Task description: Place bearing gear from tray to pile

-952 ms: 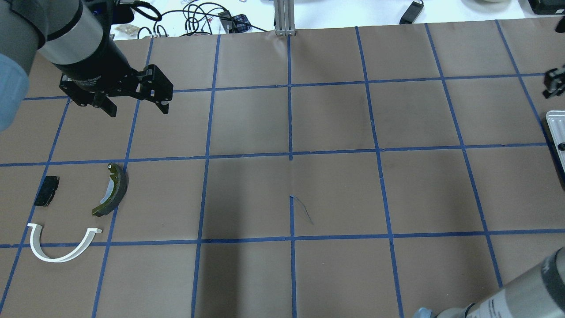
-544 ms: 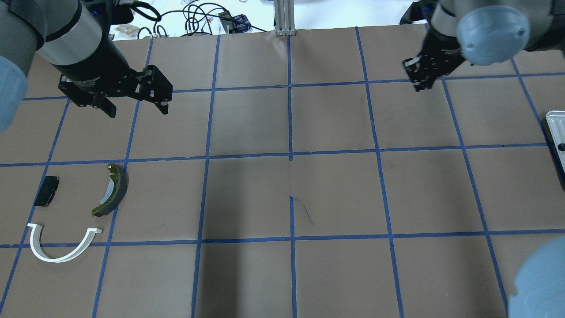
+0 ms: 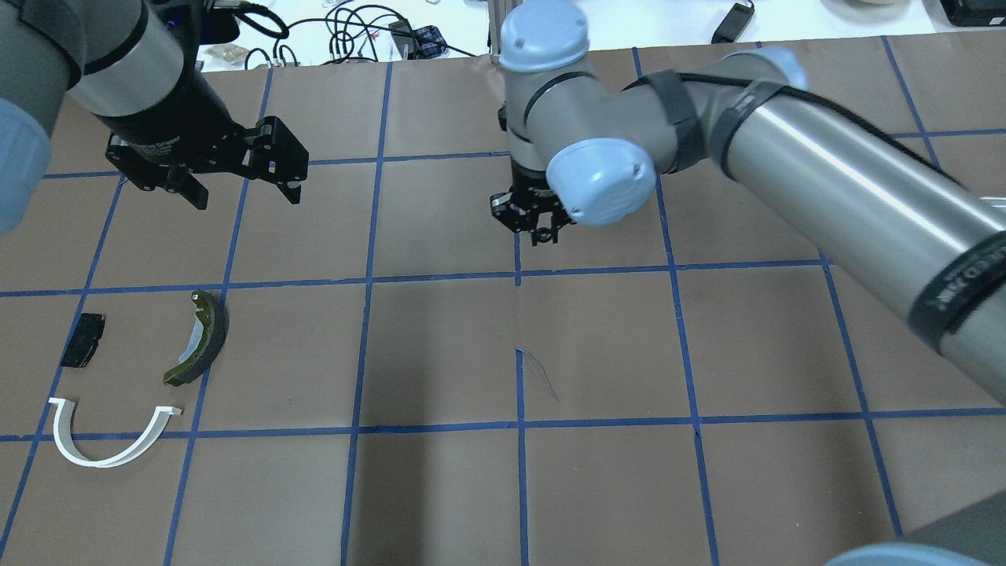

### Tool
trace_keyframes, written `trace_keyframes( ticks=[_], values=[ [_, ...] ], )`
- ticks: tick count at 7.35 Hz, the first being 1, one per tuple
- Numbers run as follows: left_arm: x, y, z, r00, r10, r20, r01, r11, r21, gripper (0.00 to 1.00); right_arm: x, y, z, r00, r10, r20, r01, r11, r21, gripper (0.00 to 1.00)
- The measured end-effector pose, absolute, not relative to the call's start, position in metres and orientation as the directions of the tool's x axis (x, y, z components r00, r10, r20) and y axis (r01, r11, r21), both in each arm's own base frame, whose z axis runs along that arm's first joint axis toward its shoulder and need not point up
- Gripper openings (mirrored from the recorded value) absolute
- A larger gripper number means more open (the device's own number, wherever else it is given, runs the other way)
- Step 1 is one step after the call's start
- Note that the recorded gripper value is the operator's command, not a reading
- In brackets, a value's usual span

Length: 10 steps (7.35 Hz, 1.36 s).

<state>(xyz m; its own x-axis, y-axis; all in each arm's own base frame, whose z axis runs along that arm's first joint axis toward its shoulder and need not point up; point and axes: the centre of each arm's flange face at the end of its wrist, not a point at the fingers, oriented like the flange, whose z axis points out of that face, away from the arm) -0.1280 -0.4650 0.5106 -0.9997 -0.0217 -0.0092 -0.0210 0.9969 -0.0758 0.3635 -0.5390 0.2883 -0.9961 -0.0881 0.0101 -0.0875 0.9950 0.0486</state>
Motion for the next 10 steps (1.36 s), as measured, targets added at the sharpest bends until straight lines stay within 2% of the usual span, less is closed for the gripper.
trace_keyframes(
  ticks=[1,2,3,4,7,8,10],
  values=[
    [-0.128,-0.468,0.506,-1.0,-0.019,-0.009,-0.018,0.998,-0.068,1.0,0.398,-0.527,0.259,-0.997,-0.074,0.007,-0.074,0.996,0.053,0.04],
    [-0.127,-0.475,0.498,-1.0,-0.015,-0.004,-0.015,0.999,-0.052,1.0,0.422,-0.518,0.234,-0.997,-0.076,0.006,-0.076,0.996,0.056,0.21],
    [-0.126,-0.484,0.48,-1.0,-0.017,0.005,-0.017,1.0,-0.021,1.0,0.432,-0.512,0.219,-0.997,-0.08,0.0,-0.08,0.995,0.067,0.84],
    [-0.125,-0.495,0.449,-1.0,-0.026,0.01,-0.026,0.999,0.024,1.0,0.436,-0.507,0.209,-0.996,-0.085,-0.011,-0.085,0.993,0.08,1.0],
    [-0.124,-0.509,0.299,-0.999,-0.036,0.011,-0.036,0.998,0.05,1.0,0.39,-0.536,0.244,-0.985,-0.172,-0.036,-0.173,0.985,0.024,1.0],
    [-0.124,-0.502,0.255,-0.999,-0.034,0.008,-0.033,0.999,0.038,1.0,0.341,-0.557,0.271,-0.978,-0.208,-0.036,-0.209,0.978,0.026,1.0],
    [-0.144,-0.495,0.207,-0.998,-0.06,0.004,-0.059,0.998,0.033,1.0,0.203,-0.593,0.316,-0.958,-0.283,-0.048,-0.285,0.957,0.049,0.98]
  ],
)
